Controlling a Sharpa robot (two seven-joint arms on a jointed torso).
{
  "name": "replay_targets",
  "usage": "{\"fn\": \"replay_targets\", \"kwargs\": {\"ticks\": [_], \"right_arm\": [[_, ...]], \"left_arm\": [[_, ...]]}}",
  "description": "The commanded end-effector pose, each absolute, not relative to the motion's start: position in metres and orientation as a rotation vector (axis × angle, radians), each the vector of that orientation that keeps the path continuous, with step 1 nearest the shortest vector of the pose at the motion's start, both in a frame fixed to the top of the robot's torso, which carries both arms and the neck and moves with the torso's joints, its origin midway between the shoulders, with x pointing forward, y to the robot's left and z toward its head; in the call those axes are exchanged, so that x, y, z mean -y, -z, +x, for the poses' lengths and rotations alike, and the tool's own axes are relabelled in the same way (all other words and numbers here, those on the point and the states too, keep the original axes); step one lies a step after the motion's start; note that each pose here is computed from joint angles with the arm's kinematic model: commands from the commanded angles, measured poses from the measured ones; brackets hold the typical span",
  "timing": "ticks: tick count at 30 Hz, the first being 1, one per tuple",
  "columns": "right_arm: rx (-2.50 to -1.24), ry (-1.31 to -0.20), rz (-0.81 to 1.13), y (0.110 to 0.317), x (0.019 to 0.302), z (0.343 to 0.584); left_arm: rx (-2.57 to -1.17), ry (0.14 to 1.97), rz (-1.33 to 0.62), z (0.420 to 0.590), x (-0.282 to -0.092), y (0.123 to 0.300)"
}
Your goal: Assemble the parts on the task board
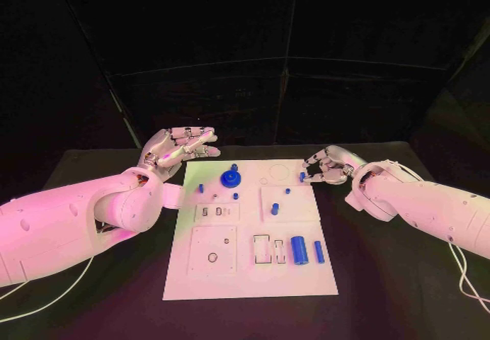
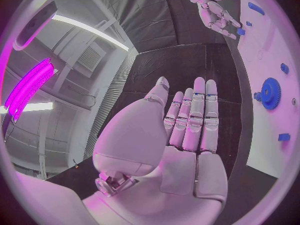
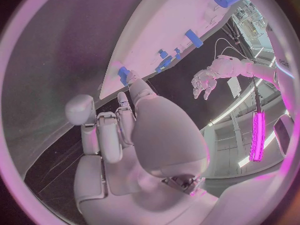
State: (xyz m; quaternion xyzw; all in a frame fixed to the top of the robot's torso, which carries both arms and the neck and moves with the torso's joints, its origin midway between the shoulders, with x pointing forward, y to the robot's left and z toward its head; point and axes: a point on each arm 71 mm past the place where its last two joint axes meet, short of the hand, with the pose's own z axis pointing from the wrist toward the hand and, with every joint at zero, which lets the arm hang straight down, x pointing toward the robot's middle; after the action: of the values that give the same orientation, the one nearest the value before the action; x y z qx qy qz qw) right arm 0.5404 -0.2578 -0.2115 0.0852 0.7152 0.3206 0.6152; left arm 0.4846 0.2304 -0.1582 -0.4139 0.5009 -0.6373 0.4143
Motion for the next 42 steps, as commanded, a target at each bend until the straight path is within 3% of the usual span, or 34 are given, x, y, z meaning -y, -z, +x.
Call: {"fn": "replay_targets", "kwargs": {"ticks": [1, 42], "right_arm": [[-1.659, -0.735, 0.192, 0.212, 0.257, 0.541], [-1.699, -0.730, 0.163, 0.216, 0.247, 0.544]], "left_arm": [[-1.263, 1.616, -1.030, 0.485, -0.229, 0.157], [-1.265, 1.614, -1.031, 0.485, -0.229, 0.157]]}}
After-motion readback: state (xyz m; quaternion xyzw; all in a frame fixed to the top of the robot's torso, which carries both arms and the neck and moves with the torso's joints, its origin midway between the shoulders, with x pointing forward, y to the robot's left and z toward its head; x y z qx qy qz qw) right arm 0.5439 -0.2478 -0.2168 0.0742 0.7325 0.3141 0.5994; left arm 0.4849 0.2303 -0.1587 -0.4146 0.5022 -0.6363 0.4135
